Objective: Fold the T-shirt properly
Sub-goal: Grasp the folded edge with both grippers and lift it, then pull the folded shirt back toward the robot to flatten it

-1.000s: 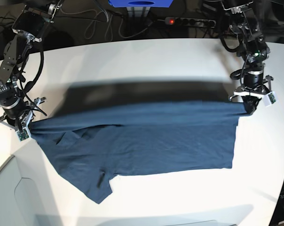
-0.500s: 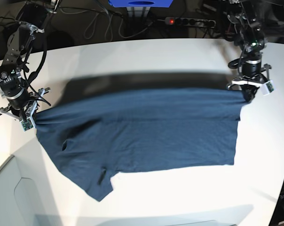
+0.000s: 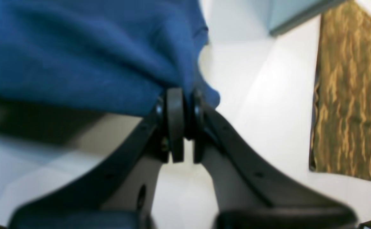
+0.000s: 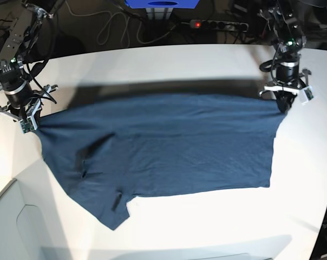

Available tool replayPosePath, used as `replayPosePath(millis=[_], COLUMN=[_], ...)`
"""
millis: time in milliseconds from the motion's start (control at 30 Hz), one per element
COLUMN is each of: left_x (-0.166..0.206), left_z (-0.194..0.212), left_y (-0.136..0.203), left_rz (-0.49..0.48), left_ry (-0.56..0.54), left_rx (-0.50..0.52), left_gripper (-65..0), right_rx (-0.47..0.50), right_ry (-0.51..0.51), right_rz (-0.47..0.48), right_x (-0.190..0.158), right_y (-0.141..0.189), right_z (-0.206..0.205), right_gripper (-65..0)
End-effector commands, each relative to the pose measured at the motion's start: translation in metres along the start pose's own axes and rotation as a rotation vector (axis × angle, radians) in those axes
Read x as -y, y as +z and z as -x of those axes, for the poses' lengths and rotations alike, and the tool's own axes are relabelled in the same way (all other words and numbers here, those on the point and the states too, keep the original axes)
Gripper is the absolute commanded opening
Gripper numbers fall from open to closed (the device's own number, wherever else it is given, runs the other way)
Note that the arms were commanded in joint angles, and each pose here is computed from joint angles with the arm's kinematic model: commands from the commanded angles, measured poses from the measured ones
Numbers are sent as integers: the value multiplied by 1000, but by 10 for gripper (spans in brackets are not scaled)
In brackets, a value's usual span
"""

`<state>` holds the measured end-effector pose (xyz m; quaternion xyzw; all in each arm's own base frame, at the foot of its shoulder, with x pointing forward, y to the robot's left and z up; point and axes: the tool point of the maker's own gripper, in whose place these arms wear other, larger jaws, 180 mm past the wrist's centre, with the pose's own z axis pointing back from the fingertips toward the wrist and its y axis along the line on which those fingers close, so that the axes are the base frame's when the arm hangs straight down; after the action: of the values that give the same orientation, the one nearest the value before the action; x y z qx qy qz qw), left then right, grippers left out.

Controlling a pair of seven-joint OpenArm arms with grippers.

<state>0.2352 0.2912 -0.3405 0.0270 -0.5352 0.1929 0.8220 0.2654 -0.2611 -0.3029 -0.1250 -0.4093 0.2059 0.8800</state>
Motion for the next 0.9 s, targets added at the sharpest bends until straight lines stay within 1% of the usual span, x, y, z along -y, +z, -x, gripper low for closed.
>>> replayPosePath(millis=[0, 67, 200, 300, 400, 500, 767, 867], left_x=[-1, -2, 1, -11, -23, -34, -34, -39], left_z=[-6, -2, -8, -12, -9, 5, 38, 51], left_y=[0, 1, 2, 7, 9, 14, 34, 44], left_rz=[-1, -4, 3, -26, -59, -82, -105, -119], left_ry=[0, 5, 3, -3, 0, -2, 37, 32], left_rx=[24, 16, 31, 40, 32, -8, -81, -117], left_gripper=[-650, -650, -650, -650, -650, -650, -650, -650], right_rx=[57, 66, 108, 99, 53, 18, -94, -125], right_ry=[22, 22, 17, 1, -47, -58, -51, -48], right_rz=[7, 13, 41, 67, 86, 82, 7, -26], right_x=[5, 7, 16, 25, 31, 30, 2, -10], right_y=[4, 4, 3, 6, 8, 11, 16, 17], right_z=[-15, -19, -37, -32, -10, 6, 47, 60], right_gripper=[-650, -650, -650, -650, -650, -650, -650, -650])
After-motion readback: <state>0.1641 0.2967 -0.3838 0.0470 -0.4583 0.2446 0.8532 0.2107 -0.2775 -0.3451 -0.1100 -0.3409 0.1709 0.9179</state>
